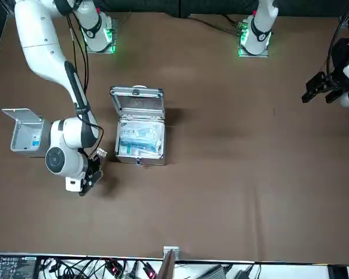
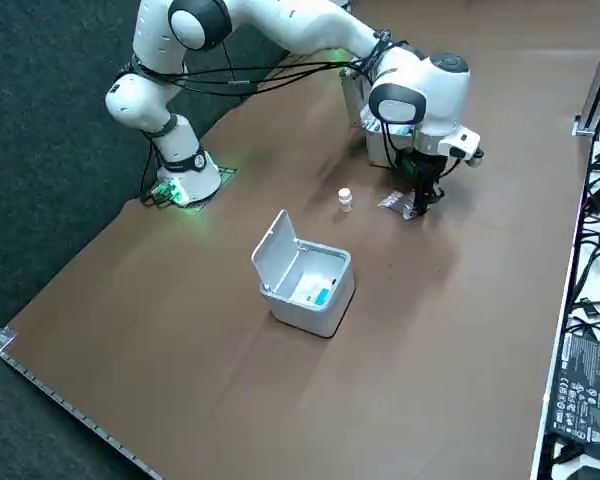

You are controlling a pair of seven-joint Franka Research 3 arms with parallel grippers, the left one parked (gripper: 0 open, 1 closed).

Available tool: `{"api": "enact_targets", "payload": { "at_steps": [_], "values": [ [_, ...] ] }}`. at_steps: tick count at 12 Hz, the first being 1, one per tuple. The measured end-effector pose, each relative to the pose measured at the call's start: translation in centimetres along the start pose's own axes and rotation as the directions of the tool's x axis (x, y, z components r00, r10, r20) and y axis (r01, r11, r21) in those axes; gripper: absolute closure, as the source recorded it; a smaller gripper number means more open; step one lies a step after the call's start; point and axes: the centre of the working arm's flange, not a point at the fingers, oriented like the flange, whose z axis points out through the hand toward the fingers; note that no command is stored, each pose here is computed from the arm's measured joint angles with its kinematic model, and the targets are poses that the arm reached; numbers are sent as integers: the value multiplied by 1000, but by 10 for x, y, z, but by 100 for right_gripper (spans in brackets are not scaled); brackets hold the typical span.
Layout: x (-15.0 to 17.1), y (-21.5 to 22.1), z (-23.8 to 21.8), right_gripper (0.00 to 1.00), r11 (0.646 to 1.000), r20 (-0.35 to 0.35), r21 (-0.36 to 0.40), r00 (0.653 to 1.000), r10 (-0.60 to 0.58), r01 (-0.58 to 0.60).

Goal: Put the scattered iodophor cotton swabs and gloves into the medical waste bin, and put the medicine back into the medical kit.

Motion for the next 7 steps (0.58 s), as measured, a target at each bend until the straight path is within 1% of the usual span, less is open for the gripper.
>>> {"api": "enact_targets", "payload": {
  "at_steps": [3, 5, 7],
  "values": [
    [-17, 18, -26, 98, 999, 18, 10, 999, 35, -36],
    [-41, 40, -65, 98, 996, 24, 22, 996, 83, -83],
    [-65, 56, -110, 98, 992, 12, 26, 992, 125, -125]
  ]
}}
